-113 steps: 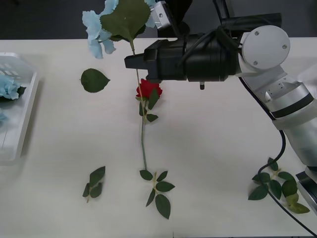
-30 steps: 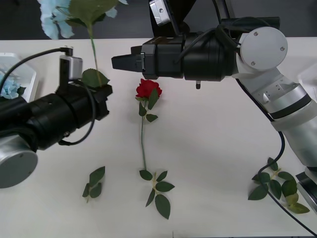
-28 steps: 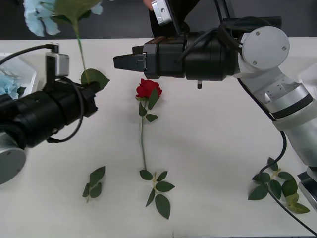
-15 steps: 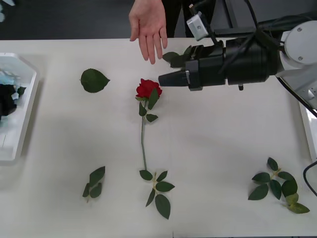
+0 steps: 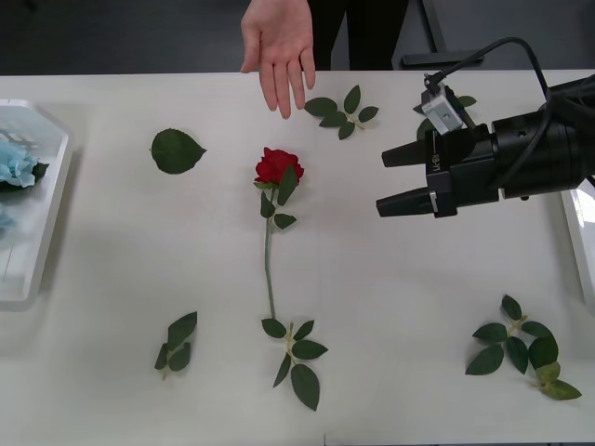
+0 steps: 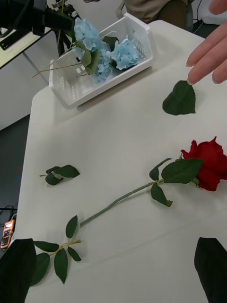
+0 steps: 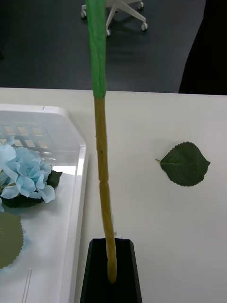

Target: Place the red flowers into the right box and the blue flowers into the left box. If a person shows an open palm, hand one flower to the person first, then continue sorting.

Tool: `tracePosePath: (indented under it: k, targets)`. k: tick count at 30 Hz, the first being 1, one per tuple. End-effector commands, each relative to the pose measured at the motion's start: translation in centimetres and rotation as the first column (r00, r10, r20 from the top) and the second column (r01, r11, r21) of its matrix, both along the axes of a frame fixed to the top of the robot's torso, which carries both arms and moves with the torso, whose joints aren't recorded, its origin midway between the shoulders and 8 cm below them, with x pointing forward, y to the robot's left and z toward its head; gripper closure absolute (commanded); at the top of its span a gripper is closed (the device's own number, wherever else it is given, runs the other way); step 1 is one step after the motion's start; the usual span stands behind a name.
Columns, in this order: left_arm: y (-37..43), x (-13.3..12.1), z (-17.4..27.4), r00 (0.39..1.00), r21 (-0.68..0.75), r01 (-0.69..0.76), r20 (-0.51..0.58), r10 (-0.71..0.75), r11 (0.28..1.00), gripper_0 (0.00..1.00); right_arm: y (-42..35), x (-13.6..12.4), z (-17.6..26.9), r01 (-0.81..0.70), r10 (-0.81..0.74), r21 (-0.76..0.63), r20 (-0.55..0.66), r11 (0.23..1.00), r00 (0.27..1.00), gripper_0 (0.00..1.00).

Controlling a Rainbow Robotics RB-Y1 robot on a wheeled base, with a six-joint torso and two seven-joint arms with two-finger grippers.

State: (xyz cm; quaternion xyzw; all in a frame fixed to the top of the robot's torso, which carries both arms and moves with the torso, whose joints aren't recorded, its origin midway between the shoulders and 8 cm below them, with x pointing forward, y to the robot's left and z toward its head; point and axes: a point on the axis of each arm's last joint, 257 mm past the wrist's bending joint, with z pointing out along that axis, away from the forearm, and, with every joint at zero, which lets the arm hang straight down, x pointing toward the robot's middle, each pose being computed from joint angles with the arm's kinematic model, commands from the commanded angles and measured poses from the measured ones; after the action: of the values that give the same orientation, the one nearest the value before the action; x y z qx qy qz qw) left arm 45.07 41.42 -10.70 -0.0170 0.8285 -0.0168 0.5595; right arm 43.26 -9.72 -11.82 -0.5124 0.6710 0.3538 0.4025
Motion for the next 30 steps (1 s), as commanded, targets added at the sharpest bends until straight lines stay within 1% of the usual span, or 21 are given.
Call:
tracePosePath:
  k: [1, 30]
  targets:
    - [0.73, -0.39, 0.19, 1.0, -0.011, -0.02, -0.016, 0.02, 1.0, 1.0, -1.3, 0.12, 1.2, 0.005, -0.005, -0.007, 0.026, 1.0, 1.0, 0.03]
    - [0.73, -0.39, 0.19, 1.0, -0.011, -0.02, -0.016, 0.02, 1.0, 1.0, -1.22, 0.83, 1.71, 0.022, -0.023, 0.008, 0.056, 1.0, 0.998, 0.03]
